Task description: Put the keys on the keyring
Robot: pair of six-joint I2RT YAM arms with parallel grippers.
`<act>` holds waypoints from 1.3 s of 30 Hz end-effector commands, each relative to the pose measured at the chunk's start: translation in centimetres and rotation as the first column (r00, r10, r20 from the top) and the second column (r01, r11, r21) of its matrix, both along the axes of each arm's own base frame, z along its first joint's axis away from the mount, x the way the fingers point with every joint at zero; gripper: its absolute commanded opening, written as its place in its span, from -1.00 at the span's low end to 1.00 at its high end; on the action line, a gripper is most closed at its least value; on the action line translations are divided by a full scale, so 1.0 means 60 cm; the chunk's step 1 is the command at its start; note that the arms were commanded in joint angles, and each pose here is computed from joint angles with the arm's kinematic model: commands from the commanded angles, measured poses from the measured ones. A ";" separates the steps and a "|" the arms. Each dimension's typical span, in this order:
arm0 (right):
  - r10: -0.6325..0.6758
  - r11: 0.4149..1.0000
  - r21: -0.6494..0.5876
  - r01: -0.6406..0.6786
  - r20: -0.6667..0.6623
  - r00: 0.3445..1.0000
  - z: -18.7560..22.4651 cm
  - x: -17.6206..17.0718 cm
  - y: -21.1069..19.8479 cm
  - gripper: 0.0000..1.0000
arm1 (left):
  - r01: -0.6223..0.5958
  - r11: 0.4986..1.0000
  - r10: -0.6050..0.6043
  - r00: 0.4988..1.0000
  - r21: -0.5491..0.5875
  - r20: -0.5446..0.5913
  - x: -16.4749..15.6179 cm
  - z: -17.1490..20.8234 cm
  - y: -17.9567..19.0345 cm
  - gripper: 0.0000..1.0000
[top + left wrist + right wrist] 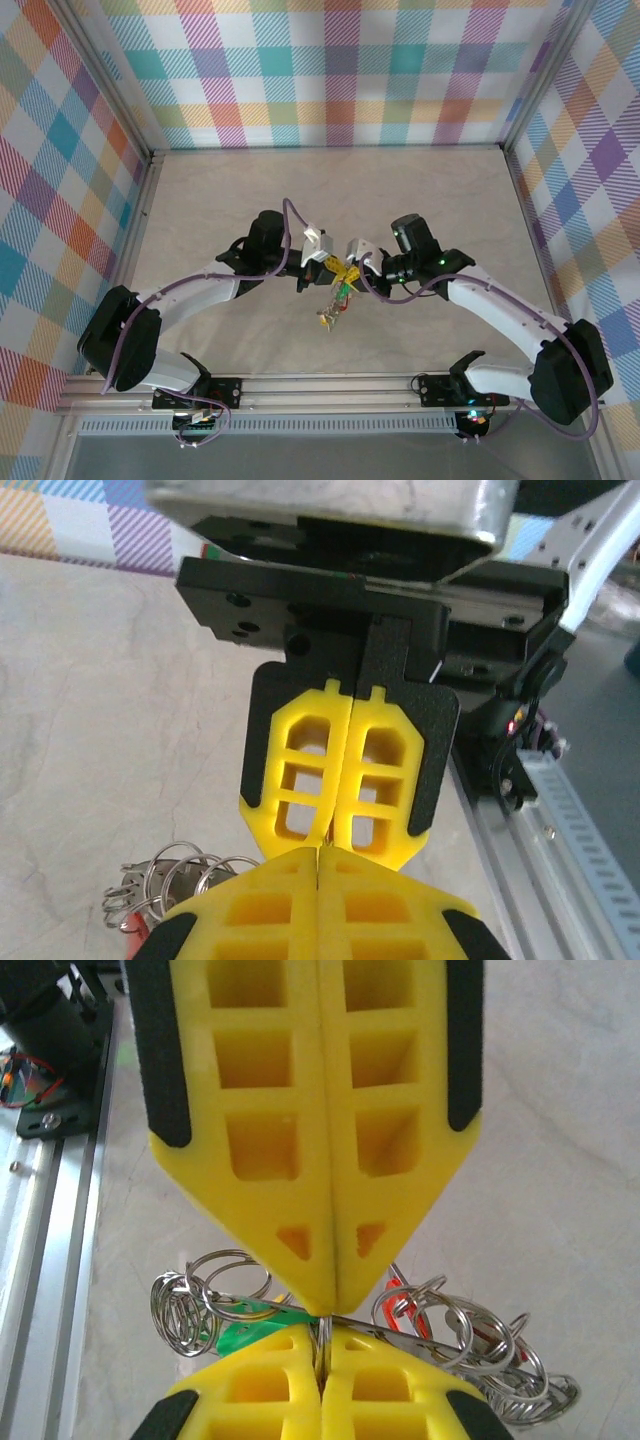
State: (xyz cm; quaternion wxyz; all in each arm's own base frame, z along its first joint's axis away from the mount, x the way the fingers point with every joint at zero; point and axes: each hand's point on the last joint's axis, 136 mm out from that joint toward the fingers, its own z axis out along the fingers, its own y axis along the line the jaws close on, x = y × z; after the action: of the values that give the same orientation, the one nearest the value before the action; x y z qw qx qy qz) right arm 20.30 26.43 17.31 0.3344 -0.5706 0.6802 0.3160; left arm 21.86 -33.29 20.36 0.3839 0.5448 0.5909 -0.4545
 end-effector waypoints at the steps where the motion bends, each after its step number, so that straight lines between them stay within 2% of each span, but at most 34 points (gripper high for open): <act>1: 0.050 0.999 -0.024 -0.049 0.056 0.997 0.042 0.000 0.003 -1.00 | 0.020 0.993 -0.020 1.000 0.120 0.000 -0.016 -0.026 0.018 -0.79; 2: 0.057 0.997 -0.052 -0.054 0.060 0.997 0.043 -0.001 0.001 -1.00 | 0.020 0.992 -0.020 1.000 0.124 -0.005 -0.017 -0.027 0.018 -0.71; 5: 0.075 0.989 -0.133 -0.066 0.063 0.995 0.040 -0.003 -0.004 -1.00 | 0.025 0.992 -0.024 1.000 0.120 -0.010 -0.021 -0.029 0.012 -0.67; 9: 0.097 0.979 -0.186 -0.079 0.086 0.992 0.041 -0.005 -0.003 -1.00 | 0.023 0.993 -0.023 1.000 0.115 -0.002 -0.017 -0.029 0.000 -0.66; 16: 0.114 0.962 -0.263 -0.075 0.134 0.984 0.034 -0.001 -0.007 -1.00 | 0.024 0.998 -0.026 0.999 0.050 0.036 -0.013 0.005 -0.006 -0.66; 21: 0.159 0.927 -0.366 -0.083 0.183 0.970 0.019 -0.002 -0.017 -1.00 | 0.026 0.999 -0.027 0.998 0.024 0.058 -0.022 0.036 0.001 -0.64; 29: 0.232 0.869 -0.485 -0.096 0.228 0.946 0.009 -0.002 -0.031 -1.00 | 0.022 1.000 -0.022 0.997 0.001 0.067 -0.018 0.038 -0.004 -0.62; 39: 0.299 0.841 -0.512 -0.175 0.171 0.939 0.003 -0.026 -0.041 -1.00 | -0.073 0.995 0.081 0.988 -0.067 0.134 0.002 0.057 0.001 -0.60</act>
State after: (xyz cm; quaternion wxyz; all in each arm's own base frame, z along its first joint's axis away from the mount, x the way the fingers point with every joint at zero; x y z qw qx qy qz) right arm 19.88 24.21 17.54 0.2363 -0.7315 0.6331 0.0908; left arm 21.65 -32.78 21.28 0.4105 0.5487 0.5982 -0.4155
